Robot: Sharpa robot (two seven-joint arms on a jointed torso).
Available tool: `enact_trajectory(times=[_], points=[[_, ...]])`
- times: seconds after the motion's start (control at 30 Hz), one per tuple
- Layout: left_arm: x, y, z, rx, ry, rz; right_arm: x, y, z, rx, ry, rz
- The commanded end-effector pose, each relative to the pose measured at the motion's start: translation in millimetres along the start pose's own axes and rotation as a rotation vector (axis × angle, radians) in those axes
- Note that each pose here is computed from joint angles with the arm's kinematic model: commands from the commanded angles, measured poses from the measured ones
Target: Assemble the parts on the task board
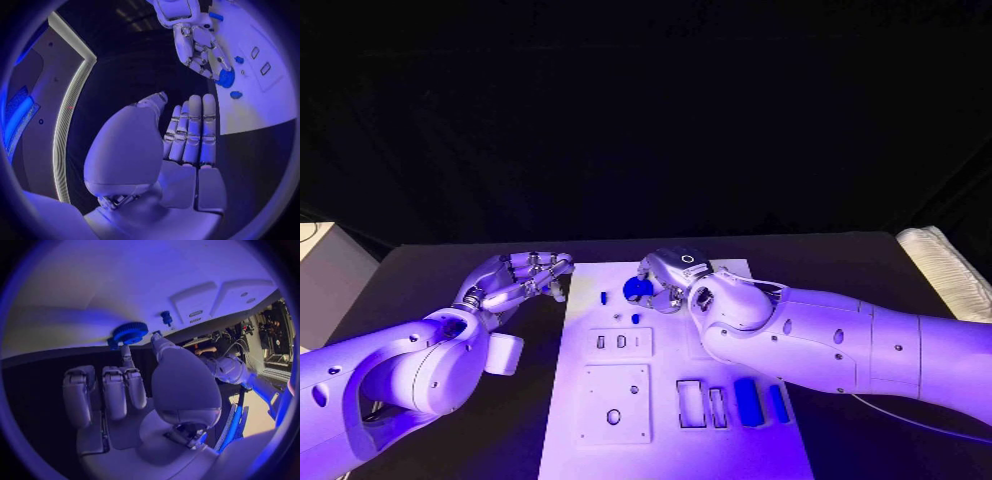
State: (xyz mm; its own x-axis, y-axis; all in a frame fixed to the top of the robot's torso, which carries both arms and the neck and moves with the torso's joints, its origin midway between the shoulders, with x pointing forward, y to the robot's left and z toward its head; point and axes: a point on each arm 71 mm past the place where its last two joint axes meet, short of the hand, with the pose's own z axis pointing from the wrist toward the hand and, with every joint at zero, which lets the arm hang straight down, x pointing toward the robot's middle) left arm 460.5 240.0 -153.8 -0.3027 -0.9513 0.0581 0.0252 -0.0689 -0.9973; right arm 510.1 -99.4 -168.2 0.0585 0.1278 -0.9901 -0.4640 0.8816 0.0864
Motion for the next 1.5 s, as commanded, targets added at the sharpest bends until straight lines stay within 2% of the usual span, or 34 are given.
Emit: enact_trajectory(times=[0.03,0.13,0.27,0.33,0.43,0.63,0.87,1.03,1.2,1.5], points=[[1.6,-1.1,0.3,0.006,0.014,-0.006,2.2,-3,-2.2,0.005,0.001,0.018],[1.4,-1.1,0.3,0.005,0.014,-0.006,-2.2,-3,-4.6,-0.006,-0.050,0.040],[0.5,-0.9,0.4,0.005,0.011,-0.005,-12.3,-6,-11.2,-0.038,-0.145,0.114],[-0.2,-0.9,0.5,0.006,0.010,-0.004,-17.9,-9,-14.2,-0.056,-0.172,0.174],[-1.6,-0.7,0.8,0.006,0.006,-0.002,-29.0,-18,-17.7,-0.066,-0.177,0.302],[-3.9,0.0,1.7,0.006,-0.001,0.001,-49.2,-50,-34.9,-0.022,-0.125,0.454],[-2.3,1.0,3.6,0.006,0.004,-0.001,-57.5,-98,-68.0,0.023,0.020,0.469],[-1.3,1.7,4.7,0.006,0.008,-0.002,-57.1,-122,-85.1,0.034,0.083,0.466],[-0.7,2.4,5.7,0.006,0.011,-0.002,-56.3,-148,-97.6,0.067,0.078,0.397],[0.1,3.1,6.6,0.006,0.014,-0.002,-48.0,-175,-101.1,0.154,0.048,0.353]])
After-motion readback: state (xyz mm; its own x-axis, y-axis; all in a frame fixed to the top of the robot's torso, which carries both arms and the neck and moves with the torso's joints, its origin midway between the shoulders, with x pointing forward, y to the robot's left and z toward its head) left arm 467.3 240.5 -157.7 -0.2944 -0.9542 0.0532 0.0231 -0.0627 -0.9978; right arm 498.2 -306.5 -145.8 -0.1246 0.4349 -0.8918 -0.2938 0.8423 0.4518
